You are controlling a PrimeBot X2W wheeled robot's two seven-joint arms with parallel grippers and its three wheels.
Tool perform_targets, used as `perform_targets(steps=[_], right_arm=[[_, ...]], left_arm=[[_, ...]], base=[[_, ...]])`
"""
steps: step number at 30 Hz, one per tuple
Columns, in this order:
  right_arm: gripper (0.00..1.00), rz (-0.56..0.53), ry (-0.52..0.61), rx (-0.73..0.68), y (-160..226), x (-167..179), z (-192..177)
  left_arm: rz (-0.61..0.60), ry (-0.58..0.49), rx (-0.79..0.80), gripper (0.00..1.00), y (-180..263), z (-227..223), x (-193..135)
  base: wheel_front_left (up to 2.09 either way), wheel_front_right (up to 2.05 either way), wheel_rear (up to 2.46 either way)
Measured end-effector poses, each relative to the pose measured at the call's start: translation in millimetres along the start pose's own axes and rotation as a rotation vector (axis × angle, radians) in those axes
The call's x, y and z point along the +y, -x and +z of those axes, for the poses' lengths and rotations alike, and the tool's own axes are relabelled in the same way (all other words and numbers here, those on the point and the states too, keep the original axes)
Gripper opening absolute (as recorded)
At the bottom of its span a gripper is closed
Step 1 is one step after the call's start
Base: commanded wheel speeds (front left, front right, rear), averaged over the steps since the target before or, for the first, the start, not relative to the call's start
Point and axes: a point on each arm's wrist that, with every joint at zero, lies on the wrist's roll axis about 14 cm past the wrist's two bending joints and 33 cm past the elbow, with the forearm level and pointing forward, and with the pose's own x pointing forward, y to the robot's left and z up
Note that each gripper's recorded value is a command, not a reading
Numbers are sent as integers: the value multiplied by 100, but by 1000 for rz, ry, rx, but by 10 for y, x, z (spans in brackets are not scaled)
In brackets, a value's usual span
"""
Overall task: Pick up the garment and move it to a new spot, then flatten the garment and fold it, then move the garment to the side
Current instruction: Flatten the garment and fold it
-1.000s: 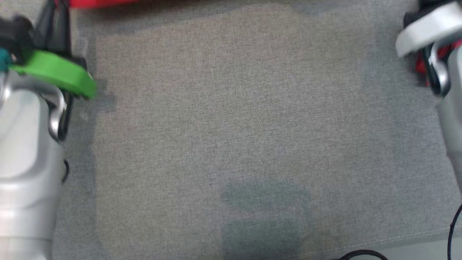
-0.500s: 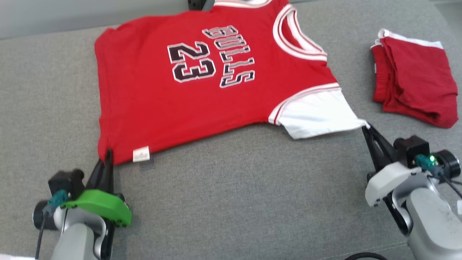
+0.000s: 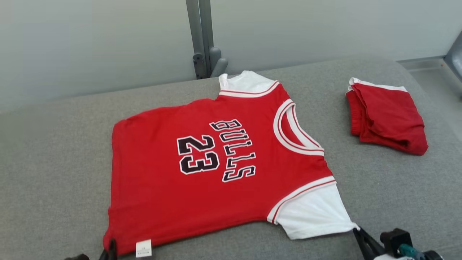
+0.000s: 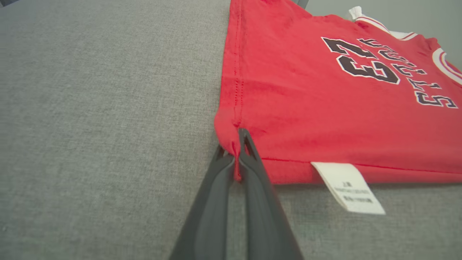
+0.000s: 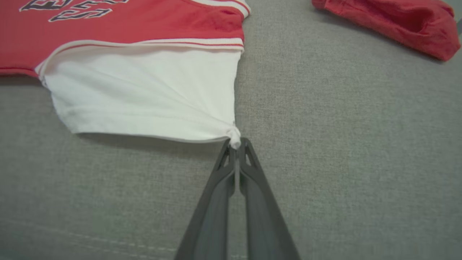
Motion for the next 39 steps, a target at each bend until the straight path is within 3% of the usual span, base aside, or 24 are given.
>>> perform_targets(steps=[7, 13, 17, 23, 30, 39], right_arm=[[0, 19, -20, 70, 338, 144, -361], [0, 24, -10, 60, 357, 121, -331], [0, 44, 4, -7, 224, 151, -82], [0, 50, 17, -202, -97, 152, 642], [0, 69, 54, -314, -459, 198, 1169], [0, 95, 105, -335, -940, 263, 1445]], left_arm=[[3, 24, 42, 0, 319, -256, -26], [40, 64, 28, 0, 405, -267, 45], [45, 63, -34, 0, 326, -63, 59], [-15, 39, -150, 0, 114, 367, -127], [-59, 37, -198, 0, -121, 607, -281], [-58, 34, -211, 0, -465, 760, -286]], base=[[0, 0, 0], [0, 0, 0], [0, 0, 0], [0, 0, 0], [0, 0, 0], [0, 0, 0]])
